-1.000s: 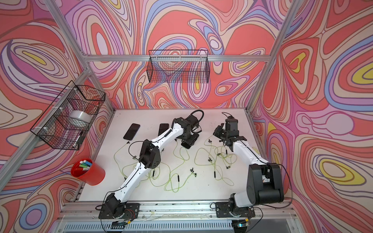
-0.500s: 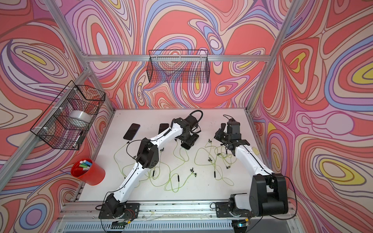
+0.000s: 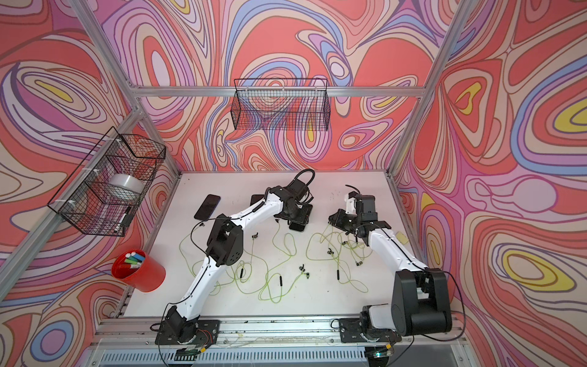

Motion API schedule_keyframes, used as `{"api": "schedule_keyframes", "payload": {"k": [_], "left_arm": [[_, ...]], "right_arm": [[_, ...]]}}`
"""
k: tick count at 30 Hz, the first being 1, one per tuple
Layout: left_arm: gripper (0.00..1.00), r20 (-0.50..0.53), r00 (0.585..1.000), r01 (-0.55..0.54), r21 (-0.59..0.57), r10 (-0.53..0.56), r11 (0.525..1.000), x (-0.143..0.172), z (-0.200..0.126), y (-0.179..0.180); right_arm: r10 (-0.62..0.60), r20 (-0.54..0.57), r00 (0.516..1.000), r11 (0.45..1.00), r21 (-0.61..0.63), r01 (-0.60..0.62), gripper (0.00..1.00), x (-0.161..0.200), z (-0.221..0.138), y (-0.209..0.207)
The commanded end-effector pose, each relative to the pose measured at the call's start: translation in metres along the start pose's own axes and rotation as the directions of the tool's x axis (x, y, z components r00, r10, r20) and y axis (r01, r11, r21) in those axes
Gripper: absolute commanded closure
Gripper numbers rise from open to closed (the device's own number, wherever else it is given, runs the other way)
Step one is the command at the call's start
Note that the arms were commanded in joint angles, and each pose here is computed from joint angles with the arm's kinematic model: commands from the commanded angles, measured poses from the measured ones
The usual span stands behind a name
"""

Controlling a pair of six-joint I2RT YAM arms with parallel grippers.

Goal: Plug wired earphones into phones
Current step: Pick up the phone at the center of the board, then insert the wired earphone into the phone.

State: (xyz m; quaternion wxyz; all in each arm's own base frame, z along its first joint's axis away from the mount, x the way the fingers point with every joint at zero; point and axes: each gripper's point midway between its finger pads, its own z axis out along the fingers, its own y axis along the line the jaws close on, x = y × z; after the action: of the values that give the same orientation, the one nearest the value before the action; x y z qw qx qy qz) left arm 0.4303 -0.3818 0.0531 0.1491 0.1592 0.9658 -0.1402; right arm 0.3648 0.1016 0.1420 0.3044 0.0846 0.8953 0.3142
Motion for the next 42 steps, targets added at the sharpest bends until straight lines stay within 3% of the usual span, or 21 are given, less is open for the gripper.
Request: {"api": "schedule_keyframes", "payload": {"k": [1, 7, 11, 13, 17, 19, 22, 25, 27, 33, 39, 42], "left_arm": [[0.57, 0.170, 0.962, 0.189, 0.154, -0.214, 0.970, -0.047, -0.048, -0.015], [0.63, 0.303, 0.868, 0.352, 0.183, -0.393, 0.918, -0.071, -0.097, -0.002], [0.73, 0.306, 0.798, 0.462, 0.241, -0.519, 0.853, -0.074, -0.120, 0.007], [0.78, 0.275, 0.738, 0.547, 0.291, -0.617, 0.785, -0.070, -0.129, 0.014], [0.97, 0.213, 0.515, 0.748, 0.361, -0.830, 0.557, -0.052, -0.144, 0.048], [1.00, 0.183, 0.421, 0.797, 0.393, -0.888, 0.459, -0.042, -0.150, 0.061], [1.00, 0.128, 0.329, 0.834, 0.425, -0.936, 0.351, -0.031, -0.157, 0.068], [1.00, 0.047, 0.261, 0.851, 0.461, -0.964, 0.253, -0.024, -0.161, 0.067], [1.00, 0.011, 0.239, 0.856, 0.470, -0.971, 0.216, -0.020, -0.162, 0.066], [1.00, -0.010, 0.226, 0.868, 0.455, -0.974, 0.197, -0.011, -0.158, 0.070], [1.00, 0.003, 0.297, 0.837, 0.481, -0.955, 0.261, -0.016, -0.156, 0.066], [1.00, 0.008, 0.310, 0.834, 0.478, -0.951, 0.276, -0.015, -0.153, 0.066]], "right_arm": [[-0.024, -0.064, 0.998, 0.997, -0.080, 0.019, 0.93, 0.023, 0.004, 0.012], [-0.061, 0.001, 0.998, 0.976, -0.209, 0.060, 0.98, 0.041, 0.017, 0.027], [-0.093, 0.074, 0.993, 0.952, -0.284, 0.111, 1.00, 0.039, 0.027, 0.045], [-0.128, 0.092, 0.987, 0.940, -0.307, 0.151, 1.00, 0.038, 0.033, 0.058], [-0.186, 0.158, 0.970, 0.908, -0.349, 0.231, 1.00, 0.036, 0.041, 0.080], [-0.199, 0.203, 0.959, 0.890, -0.373, 0.264, 1.00, 0.033, 0.045, 0.087], [-0.209, 0.248, 0.946, 0.856, -0.421, 0.299, 1.00, 0.032, 0.052, 0.099], [-0.240, 0.329, 0.913, 0.814, -0.444, 0.374, 1.00, 0.034, 0.054, 0.110], [-0.226, 0.347, 0.910, 0.805, -0.460, 0.375, 1.00, 0.032, 0.057, 0.113], [-0.259, 0.327, 0.909, 0.793, -0.465, 0.394, 1.00, 0.035, 0.071, 0.129], [-0.232, 0.241, 0.942, 0.799, -0.505, 0.326, 1.00, 0.031, 0.078, 0.139], [-0.222, 0.227, 0.948, 0.794, -0.522, 0.311, 1.00, 0.030, 0.077, 0.144]]}}
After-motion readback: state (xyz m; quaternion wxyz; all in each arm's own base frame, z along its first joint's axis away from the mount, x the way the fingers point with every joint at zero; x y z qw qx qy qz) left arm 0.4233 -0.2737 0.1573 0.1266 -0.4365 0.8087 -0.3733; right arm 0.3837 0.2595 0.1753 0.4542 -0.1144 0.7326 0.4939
